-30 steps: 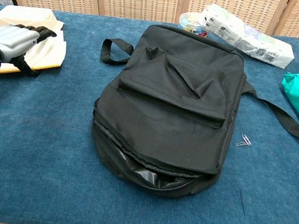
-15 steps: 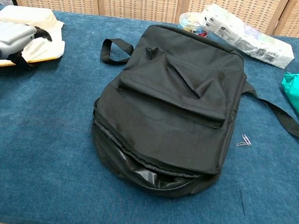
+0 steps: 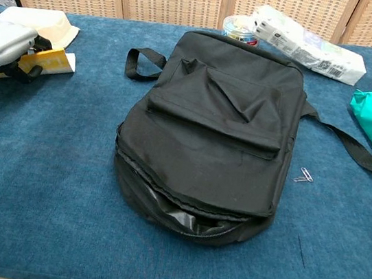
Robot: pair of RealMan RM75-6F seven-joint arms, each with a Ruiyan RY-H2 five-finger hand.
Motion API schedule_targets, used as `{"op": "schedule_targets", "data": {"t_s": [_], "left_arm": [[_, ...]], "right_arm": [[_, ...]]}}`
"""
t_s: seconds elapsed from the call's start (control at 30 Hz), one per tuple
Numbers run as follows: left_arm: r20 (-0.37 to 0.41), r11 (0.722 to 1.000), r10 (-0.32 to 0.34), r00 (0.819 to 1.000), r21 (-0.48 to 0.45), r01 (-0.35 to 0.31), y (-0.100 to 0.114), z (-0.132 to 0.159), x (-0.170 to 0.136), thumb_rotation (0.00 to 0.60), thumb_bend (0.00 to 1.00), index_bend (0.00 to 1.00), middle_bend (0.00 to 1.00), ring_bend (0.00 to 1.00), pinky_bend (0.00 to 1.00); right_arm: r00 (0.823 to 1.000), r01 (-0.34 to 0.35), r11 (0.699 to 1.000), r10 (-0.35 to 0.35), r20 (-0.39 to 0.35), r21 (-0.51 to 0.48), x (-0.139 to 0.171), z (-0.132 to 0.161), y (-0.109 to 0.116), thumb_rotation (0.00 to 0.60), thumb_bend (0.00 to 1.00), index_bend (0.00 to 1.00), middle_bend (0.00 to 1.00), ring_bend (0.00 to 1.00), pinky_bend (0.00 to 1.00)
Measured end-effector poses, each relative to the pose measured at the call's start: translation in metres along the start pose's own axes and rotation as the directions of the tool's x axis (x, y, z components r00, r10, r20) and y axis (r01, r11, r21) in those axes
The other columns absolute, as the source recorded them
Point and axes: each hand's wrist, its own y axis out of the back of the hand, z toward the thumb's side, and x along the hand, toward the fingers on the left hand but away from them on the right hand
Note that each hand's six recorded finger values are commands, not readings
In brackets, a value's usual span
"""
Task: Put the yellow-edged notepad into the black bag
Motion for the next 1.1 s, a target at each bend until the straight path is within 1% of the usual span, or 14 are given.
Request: {"op": "schedule_targets", "data": {"t_s": [0.1,0.17,0.23,0.3,0.5,0.6,0.7,0.8,0.83,0.9,0.93,0.97,1.03,1.1], "left_arm": [[0.023,0.999,0.038,0.999,-0.016,-0.038,0.010,-0.002,-0.001,0.600,0.59,0.74,0.64,0.56,0.67],[0.041,0.997,0.075,0.996,-0.029,-0.074,0.020,-0.003,-0.001,0.600,0.61,0.74,0.64,0.56,0.67],[0.059,0.992,0.119,0.991,-0.038,-0.117,0.034,-0.004,-0.001,0.600,0.65,0.74,0.64,0.56,0.68],[0.076,0.988,0.152,0.986,-0.047,-0.149,0.045,-0.004,-0.001,0.600,0.66,0.74,0.64,0.56,0.68],[0.129,0.977,0.208,0.970,-0.085,-0.198,0.073,0.002,-0.004,0.600,0.66,0.75,0.64,0.56,0.68],[0.166,0.969,0.238,0.957,-0.101,-0.224,0.089,0.006,-0.008,0.600,0.66,0.75,0.64,0.56,0.68],[0.230,0.960,0.275,0.934,-0.114,-0.255,0.107,0.010,-0.013,0.600,0.66,0.75,0.64,0.56,0.68],[0.301,0.945,0.325,0.896,-0.129,-0.300,0.129,0.013,-0.022,0.600,0.66,0.75,0.64,0.56,0.68],[0.325,0.937,0.348,0.880,-0.137,-0.320,0.138,0.014,-0.026,0.600,0.66,0.75,0.64,0.56,0.68],[0.354,0.925,0.380,0.855,-0.150,-0.349,0.150,0.016,-0.033,0.600,0.65,0.75,0.64,0.56,0.68],[0.371,0.917,0.399,0.838,-0.159,-0.366,0.157,0.017,-0.037,0.600,0.65,0.75,0.64,0.56,0.68],[0.383,0.911,0.412,0.827,-0.164,-0.379,0.163,0.018,-0.041,0.600,0.65,0.75,0.64,0.56,0.68],[0.406,0.898,0.439,0.801,-0.172,-0.405,0.173,0.018,-0.048,0.600,0.65,0.75,0.64,0.56,0.68],[0.422,0.889,0.457,0.783,-0.176,-0.424,0.180,0.018,-0.053,0.600,0.65,0.75,0.64,0.56,0.68]], "right_arm": [[1.000,-0.013,1.000,0.013,-0.008,-0.013,-0.002,0.002,-0.001,0.600,0.00,0.00,0.00,0.00,0.00],[0.999,-0.028,1.000,0.027,-0.020,-0.012,-0.004,0.003,-0.001,0.600,0.00,0.00,0.00,0.00,0.00],[0.999,-0.043,0.999,0.042,-0.034,-0.020,-0.006,0.005,-0.001,0.600,0.00,0.00,0.00,0.00,0.00],[0.996,-0.070,0.997,0.068,-0.053,-0.035,-0.010,0.009,-0.002,0.600,0.00,0.00,0.00,0.00,0.00],[0.983,-0.154,0.984,0.144,-0.112,-0.084,-0.018,0.022,-0.002,0.600,0.00,0.00,0.00,0.00,0.00],[0.975,-0.187,0.976,0.171,-0.145,-0.108,-0.021,0.031,-0.001,0.600,0.00,0.00,0.00,0.00,0.00],[0.962,-0.231,0.963,0.206,-0.181,-0.135,-0.023,0.042,-0.003,0.600,0.00,0.00,0.00,0.00,0.00],[0.941,-0.287,0.946,0.249,-0.230,-0.150,-0.027,0.057,-0.006,0.600,0.00,0.00,0.00,0.00,0.00],[0.933,-0.303,0.941,0.261,-0.247,-0.151,-0.028,0.063,-0.007,0.600,0.00,0.00,0.00,0.00,0.00],[0.916,-0.333,0.931,0.282,-0.287,-0.147,-0.033,0.076,-0.010,0.600,0.00,0.00,0.00,0.00,0.00],[0.909,-0.343,0.928,0.288,-0.303,-0.145,-0.035,0.082,-0.011,0.600,0.00,0.01,0.00,0.00,0.00],[0.900,-0.352,0.925,0.292,-0.323,-0.144,-0.037,0.091,-0.013,0.600,0.00,0.02,0.00,0.00,0.00],[0.889,-0.364,0.920,0.297,-0.349,-0.143,-0.040,0.103,-0.016,0.600,0.00,0.07,0.01,0.00,0.00],[0.875,-0.382,0.911,0.304,-0.378,-0.153,-0.041,0.118,-0.020,0.600,0.00,0.09,0.03,0.00,0.00]]}}
